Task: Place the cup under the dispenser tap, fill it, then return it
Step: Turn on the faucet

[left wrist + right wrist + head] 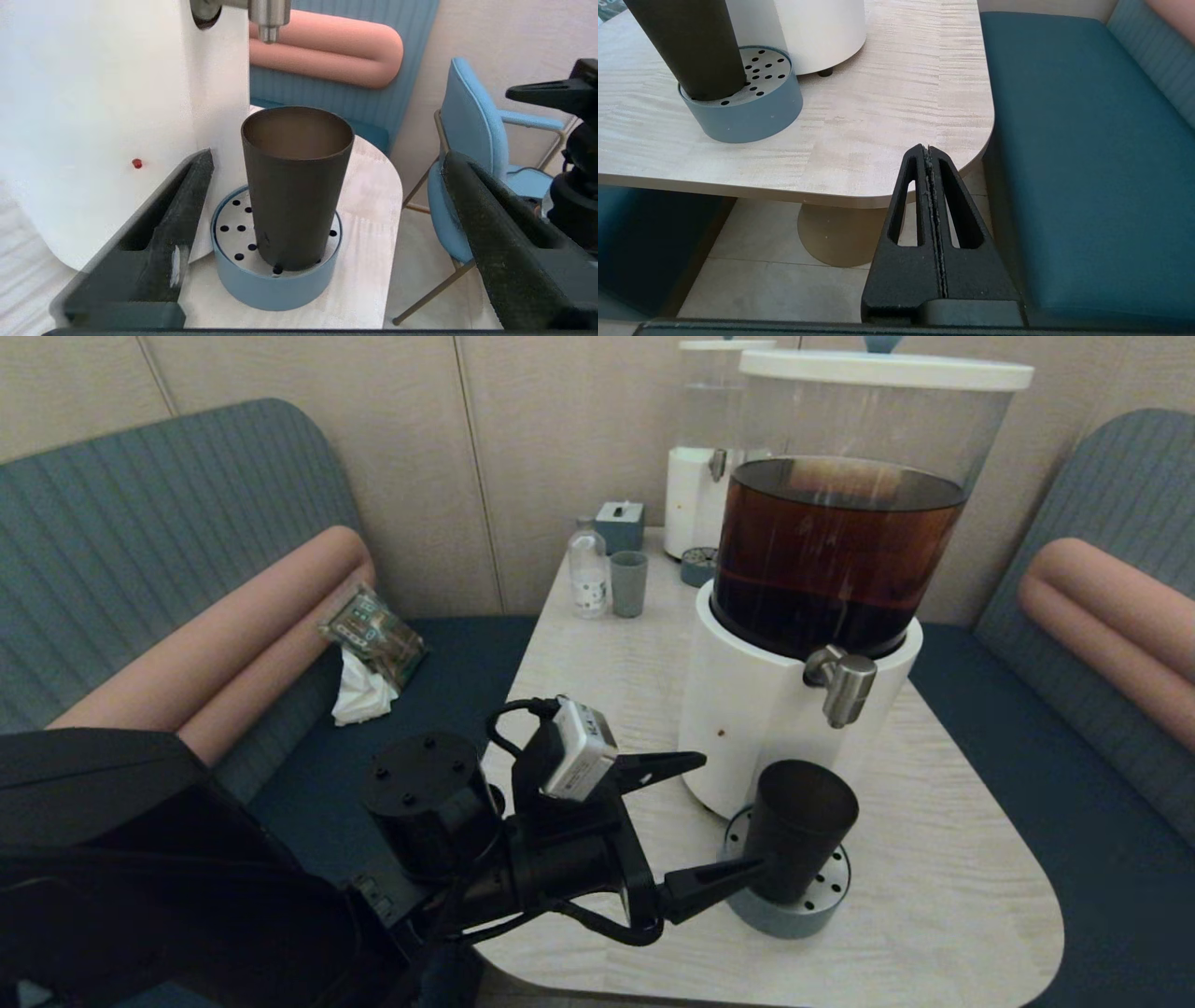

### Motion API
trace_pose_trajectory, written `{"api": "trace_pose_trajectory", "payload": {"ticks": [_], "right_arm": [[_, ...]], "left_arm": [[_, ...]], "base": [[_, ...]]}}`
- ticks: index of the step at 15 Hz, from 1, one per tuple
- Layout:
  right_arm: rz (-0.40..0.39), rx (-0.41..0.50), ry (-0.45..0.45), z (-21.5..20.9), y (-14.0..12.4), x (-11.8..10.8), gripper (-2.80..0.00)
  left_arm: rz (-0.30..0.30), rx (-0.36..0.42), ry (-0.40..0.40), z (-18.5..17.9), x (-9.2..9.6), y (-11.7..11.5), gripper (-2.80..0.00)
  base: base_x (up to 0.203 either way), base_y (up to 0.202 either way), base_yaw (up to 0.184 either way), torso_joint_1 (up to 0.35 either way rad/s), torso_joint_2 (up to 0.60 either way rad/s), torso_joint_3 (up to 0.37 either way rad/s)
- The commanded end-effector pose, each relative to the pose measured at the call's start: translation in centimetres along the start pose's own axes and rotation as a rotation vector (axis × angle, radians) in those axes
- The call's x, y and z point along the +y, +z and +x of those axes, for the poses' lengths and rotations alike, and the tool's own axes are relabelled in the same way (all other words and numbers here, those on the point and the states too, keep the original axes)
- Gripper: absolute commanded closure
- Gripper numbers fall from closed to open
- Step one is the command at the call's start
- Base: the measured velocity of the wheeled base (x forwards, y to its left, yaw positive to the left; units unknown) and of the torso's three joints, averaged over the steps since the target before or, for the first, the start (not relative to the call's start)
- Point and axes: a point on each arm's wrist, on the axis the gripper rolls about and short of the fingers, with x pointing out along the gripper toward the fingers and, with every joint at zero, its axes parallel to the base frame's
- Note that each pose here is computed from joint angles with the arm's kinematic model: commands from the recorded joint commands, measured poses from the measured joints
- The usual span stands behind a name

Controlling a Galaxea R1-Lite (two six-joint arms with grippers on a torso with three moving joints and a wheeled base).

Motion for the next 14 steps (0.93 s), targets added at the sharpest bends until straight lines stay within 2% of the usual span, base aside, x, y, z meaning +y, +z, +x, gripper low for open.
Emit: {"api": "trace_pose_trajectory", "payload": {"ticks": [1, 4, 10, 14], "right_arm": [[0.000, 0.001, -0.001, 0.0, 0.0, 0.0, 0.00], [0.000, 0.000, -0.001, 0.0, 0.0, 0.0, 0.00], [0.000, 0.001, 0.001, 0.0, 0.0, 0.0, 0.00], [0.000, 0.001, 0.001, 0.0, 0.0, 0.0, 0.00]], "left_arm": [[0.011, -0.015, -0.003, -0.4, -0.3, 0.7, 0.00], [-0.003, 0.006, -0.002, -0.6, -0.3, 0.0, 0.00], [-0.065, 0.106, -0.003, 0.3, 0.2, -4.2, 0.00], [-0.044, 0.073, -0.003, 2.1, 1.4, -4.8, 0.00]], "base": [[0.000, 0.000, 0.000, 0.000, 0.00, 0.000], [0.000, 0.000, 0.000, 0.000, 0.00, 0.000], [0.000, 0.000, 0.000, 0.000, 0.00, 0.000], [0.000, 0.000, 0.000, 0.000, 0.00, 0.000]]}}
